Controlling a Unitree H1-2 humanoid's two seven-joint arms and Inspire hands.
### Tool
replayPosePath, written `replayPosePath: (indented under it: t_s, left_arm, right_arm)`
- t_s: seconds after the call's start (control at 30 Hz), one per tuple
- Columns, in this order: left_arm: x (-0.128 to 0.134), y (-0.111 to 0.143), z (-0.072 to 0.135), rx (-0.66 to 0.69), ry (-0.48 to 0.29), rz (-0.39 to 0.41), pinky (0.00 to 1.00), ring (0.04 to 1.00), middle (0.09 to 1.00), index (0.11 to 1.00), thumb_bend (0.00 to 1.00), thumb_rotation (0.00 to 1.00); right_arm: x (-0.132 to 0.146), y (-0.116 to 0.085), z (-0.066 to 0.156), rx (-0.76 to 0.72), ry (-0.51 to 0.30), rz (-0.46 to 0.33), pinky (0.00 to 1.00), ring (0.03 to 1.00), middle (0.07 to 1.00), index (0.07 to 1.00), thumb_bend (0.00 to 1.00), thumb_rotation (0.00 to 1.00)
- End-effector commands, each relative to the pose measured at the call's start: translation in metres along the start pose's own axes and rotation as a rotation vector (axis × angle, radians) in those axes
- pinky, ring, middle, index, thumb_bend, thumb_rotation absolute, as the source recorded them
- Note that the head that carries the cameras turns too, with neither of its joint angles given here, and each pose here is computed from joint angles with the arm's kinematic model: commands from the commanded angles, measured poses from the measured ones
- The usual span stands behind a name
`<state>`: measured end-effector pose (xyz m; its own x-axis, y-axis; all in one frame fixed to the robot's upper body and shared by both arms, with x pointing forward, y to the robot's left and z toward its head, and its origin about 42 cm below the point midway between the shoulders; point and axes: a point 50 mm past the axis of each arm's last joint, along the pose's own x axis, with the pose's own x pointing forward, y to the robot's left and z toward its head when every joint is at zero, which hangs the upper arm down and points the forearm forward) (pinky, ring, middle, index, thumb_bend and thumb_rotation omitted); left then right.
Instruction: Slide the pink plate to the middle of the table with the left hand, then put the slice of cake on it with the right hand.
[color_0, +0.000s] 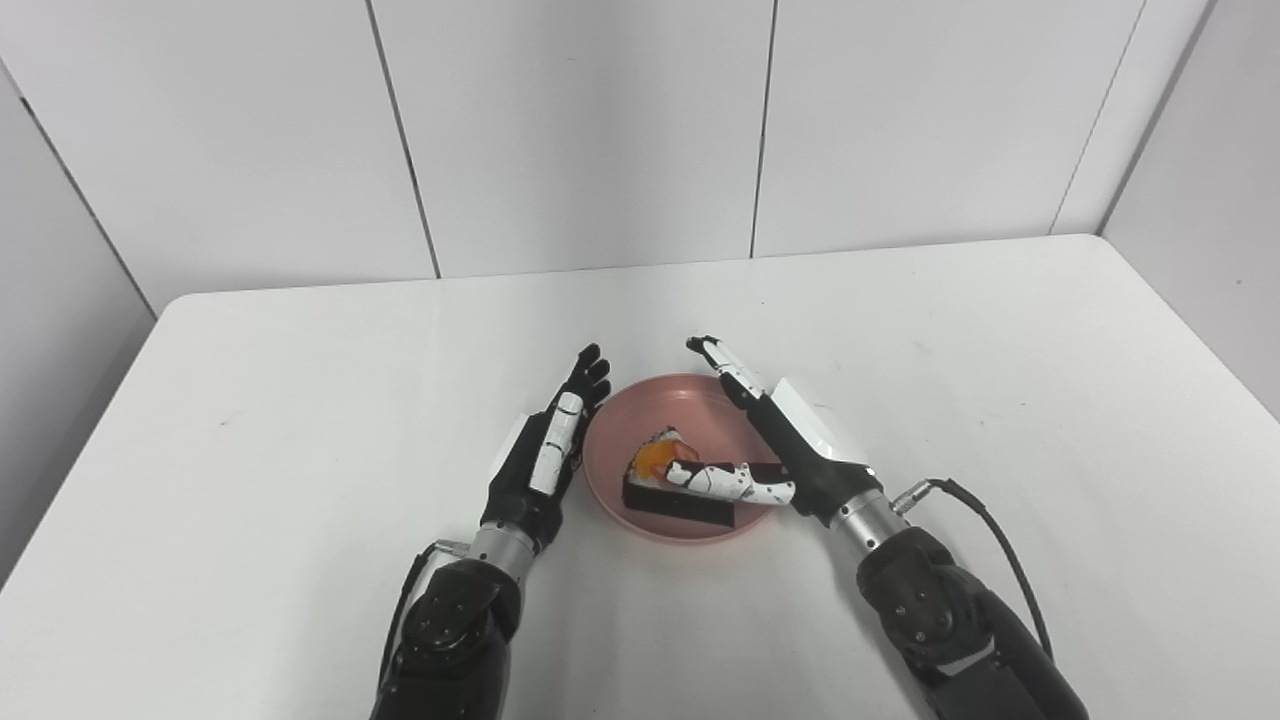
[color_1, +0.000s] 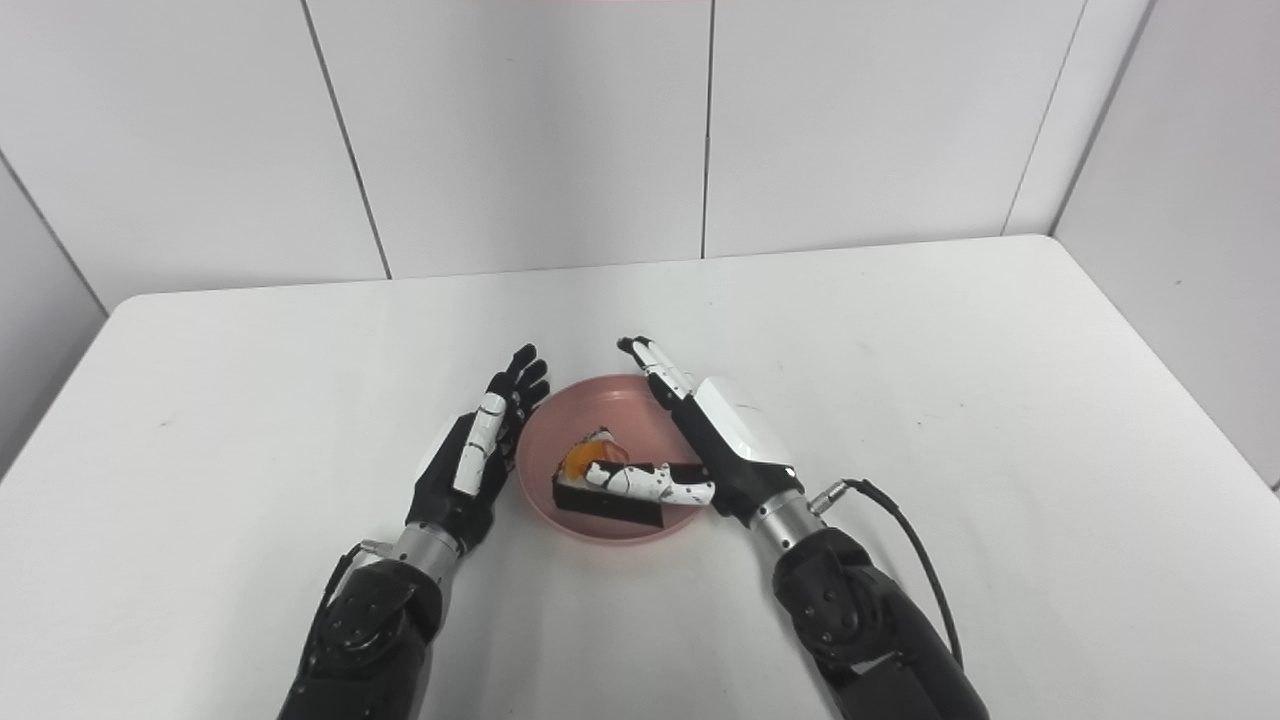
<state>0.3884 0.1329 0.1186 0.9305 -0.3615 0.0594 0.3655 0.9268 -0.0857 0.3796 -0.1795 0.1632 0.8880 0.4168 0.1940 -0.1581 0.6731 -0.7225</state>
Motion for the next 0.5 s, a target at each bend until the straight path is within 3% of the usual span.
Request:
replayPosePath:
  t_s: [0.0,0.27,0.47]
  left_arm:
    - [0.0006,0.0032,0.0035,0.007,-0.009,0.014,1.00,1.000,1.000,1.000,0.65,1.00]
    - [-0.0008,0.0053,0.0052,0.012,-0.020,0.028,1.00,1.000,1.000,1.000,0.63,1.00]
    - [-0.0029,0.0070,0.0078,0.072,-0.049,0.094,1.00,1.000,1.000,1.000,0.58,1.00]
  right_arm:
    - [0.0120,-0.0178,0.0164,-0.009,-0.099,-0.077,0.87,0.968,1.000,0.979,0.66,0.86]
    - [0.0116,-0.0220,0.0165,0.099,-0.073,-0.181,0.91,0.991,1.000,1.000,0.63,0.86]
    - [0.0105,-0.0251,0.0167,0.223,-0.023,-0.266,0.98,1.000,1.000,1.000,0.59,0.98]
